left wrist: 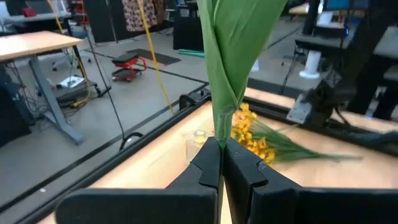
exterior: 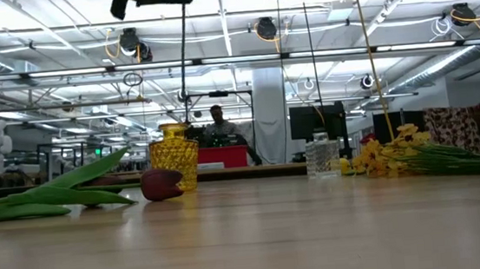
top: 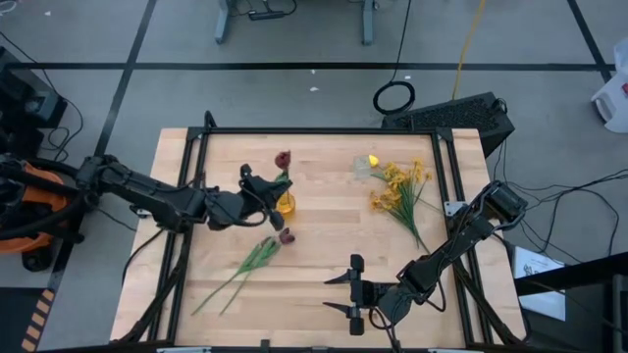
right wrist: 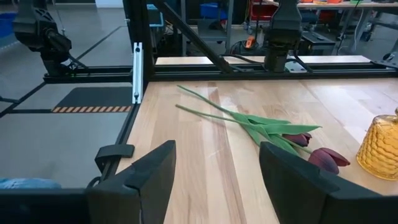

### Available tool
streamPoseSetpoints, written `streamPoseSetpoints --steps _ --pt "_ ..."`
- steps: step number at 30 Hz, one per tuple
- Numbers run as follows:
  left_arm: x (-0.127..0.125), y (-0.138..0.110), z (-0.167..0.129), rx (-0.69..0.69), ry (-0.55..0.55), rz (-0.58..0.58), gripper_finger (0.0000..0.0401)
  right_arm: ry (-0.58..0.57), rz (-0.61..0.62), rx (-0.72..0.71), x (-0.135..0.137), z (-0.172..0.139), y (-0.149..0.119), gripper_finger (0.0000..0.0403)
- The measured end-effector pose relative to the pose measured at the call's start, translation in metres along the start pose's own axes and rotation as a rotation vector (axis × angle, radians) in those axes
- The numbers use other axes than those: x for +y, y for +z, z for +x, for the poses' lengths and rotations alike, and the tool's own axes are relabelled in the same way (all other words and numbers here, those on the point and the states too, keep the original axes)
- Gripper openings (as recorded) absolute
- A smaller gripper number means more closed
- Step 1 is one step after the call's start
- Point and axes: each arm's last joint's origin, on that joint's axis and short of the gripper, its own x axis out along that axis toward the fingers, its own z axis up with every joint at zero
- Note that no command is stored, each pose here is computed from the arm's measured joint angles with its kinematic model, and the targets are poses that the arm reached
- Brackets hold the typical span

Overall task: Sort flowers into vase by color
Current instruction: Put the violet tulip into the yellow vase

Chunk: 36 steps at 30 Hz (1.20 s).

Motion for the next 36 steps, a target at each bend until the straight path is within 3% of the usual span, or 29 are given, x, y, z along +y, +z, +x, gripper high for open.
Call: streamPoseSetpoints --steps 5,13,36 --pt "0.016 -0.015 -0.001 0.011 0.032 -0.008 0.0008 0.0 0.0 0.0 0.0 0.0 0.0 0.0224" --pt "0.026 -0.014 0.006 0.015 0.053 -0.032 0.0008 -0.001 0.0 0.001 0.0 0.0 0.0 0.0224" --pt "0.023 -0.037 0.026 0.12 0.079 0.021 0.0009 -0.001 0.0 0.001 0.0 0.0 0.0 0.0224"
